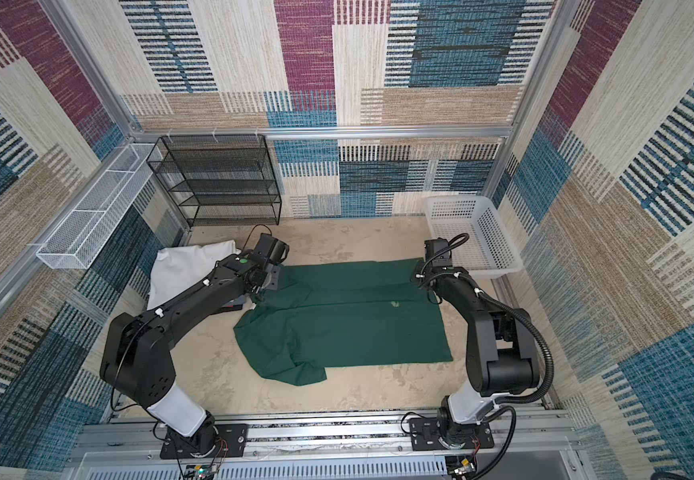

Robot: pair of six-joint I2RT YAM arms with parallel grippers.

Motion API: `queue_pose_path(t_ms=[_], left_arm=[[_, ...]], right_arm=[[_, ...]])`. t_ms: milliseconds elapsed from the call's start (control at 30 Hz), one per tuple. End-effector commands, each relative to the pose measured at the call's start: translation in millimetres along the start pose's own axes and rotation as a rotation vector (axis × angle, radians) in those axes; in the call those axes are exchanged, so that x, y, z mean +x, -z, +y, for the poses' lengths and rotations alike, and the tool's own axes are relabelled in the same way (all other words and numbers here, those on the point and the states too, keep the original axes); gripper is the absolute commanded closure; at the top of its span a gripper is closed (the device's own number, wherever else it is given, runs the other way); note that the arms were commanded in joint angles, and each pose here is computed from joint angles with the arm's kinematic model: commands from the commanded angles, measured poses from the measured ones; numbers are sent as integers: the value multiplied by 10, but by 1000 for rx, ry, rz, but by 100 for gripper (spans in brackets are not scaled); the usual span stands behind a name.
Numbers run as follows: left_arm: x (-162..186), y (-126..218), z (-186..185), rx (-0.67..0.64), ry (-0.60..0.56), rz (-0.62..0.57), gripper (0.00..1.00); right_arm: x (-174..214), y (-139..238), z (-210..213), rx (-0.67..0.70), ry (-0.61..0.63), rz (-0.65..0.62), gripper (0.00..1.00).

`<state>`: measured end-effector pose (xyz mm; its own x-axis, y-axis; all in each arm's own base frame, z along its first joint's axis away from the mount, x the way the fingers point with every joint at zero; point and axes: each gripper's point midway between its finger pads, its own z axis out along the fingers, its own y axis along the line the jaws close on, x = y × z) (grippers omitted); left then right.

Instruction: Fold and stack the t-shirts

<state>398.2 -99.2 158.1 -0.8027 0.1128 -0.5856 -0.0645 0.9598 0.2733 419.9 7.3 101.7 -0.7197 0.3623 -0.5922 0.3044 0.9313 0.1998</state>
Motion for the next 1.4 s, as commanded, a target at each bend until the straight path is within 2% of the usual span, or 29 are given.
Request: queue_pose_path(t_ms=[0, 267, 333, 367, 400, 433, 467, 700, 1000, 1133, 1267, 1333, 1367], left_arm=[[29, -87, 34, 86, 114, 31, 41], [-130, -589, 90, 149, 208, 72, 42], [-158, -717, 11, 174, 209, 89, 42], [-156, -780, -19, 176, 207, 101, 42], [-159, -840, -39, 176, 206, 114, 42], [-176, -880, -58, 177, 207, 116, 42], [-179, -924, -74, 180, 210, 123, 42], [-325, -1098, -94, 205, 259, 112, 42], [-278, -1563, -75, 183, 298, 187, 43], [-298, -1619, -151, 225, 308, 192, 57], [-366, -1603, -198, 264, 310, 165, 81], [-380, -1603, -209, 272, 307, 164, 98], [-384, -1602, -215, 278, 304, 165, 100]], right_arm=[[-97, 4, -1, 4, -3, -38, 100], [-26, 26, -2, -13, -5, -30, 100], [7, 8, -4, -15, -1, -19, 86], [29, -8, -14, -10, 1, -10, 70], [40, -19, -24, -4, 1, -4, 50], [54, -29, -34, 1, 0, 0, 39], [47, -28, -35, 2, 2, -3, 34], [-195, -45, 151, -68, 4, -54, 35], [-442, -541, 351, -95, 24, -32, 43], [-402, -751, 352, -83, 26, -2, 45], [-313, -905, 370, -95, 20, 34, 46], [-266, -968, 351, -89, 16, 44, 46], [-241, -996, 338, -84, 15, 51, 46]])
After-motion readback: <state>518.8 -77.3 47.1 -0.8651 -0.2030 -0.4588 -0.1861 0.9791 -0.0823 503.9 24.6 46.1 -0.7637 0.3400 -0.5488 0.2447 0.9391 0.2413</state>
